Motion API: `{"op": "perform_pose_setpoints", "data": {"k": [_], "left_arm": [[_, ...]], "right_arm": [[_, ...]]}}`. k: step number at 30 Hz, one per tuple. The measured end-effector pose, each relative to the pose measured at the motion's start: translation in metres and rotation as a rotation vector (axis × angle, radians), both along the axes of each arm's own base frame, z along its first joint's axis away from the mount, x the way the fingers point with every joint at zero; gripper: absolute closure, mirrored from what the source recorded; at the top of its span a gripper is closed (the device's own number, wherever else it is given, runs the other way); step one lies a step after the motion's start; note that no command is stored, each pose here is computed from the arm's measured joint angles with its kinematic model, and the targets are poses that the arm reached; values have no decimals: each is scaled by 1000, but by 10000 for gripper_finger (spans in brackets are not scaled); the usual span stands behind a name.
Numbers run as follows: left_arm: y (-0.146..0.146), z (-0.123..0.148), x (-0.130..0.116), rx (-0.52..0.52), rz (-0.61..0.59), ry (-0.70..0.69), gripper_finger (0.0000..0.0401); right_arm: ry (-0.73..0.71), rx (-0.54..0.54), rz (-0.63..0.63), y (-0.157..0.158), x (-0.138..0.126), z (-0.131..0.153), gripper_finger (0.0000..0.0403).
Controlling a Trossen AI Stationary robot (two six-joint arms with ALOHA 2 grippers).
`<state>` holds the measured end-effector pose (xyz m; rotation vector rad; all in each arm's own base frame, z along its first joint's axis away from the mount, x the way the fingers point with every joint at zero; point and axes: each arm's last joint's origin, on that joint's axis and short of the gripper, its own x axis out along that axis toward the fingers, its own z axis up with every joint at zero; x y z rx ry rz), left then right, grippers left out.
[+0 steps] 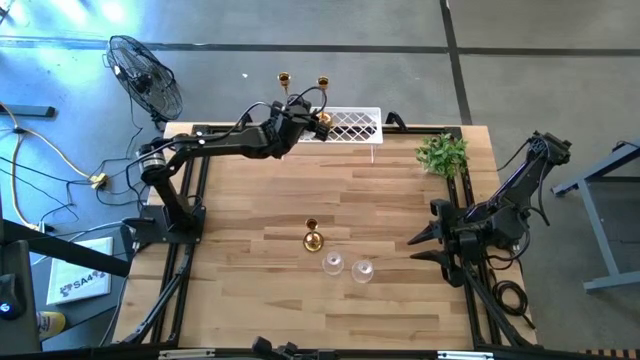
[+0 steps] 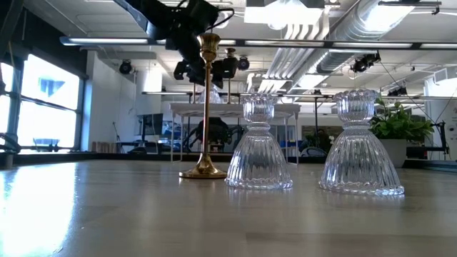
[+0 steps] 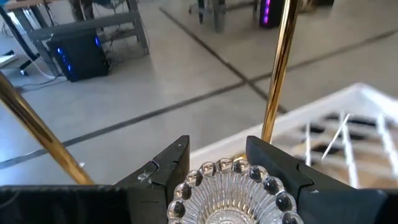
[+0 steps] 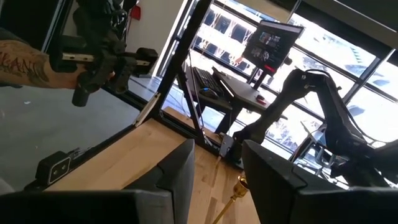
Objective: Pick & Place candle stick holders
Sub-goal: Put the top glass candle holder on the shelf
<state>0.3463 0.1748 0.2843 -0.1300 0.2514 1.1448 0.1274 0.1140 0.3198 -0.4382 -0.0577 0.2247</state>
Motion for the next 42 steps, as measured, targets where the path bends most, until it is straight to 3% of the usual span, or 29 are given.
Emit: {"op": "perform_pose_setpoints", "data": {"k": [21,27,30,42], "left_arm": [[2,-9,8,3,-44,8,258],[3,-9,6,9,1,17,169],[3,-9,6,1,7,0,152],[-7,-9,10,6,-20,29,184]], "right_arm": [[7,-7,0,0,0,-1,273],[8,-8,0,0,0,-1,273],[8,-8,0,0,0,-1,273],[9,-9,0,0,0,-1,273]]}}
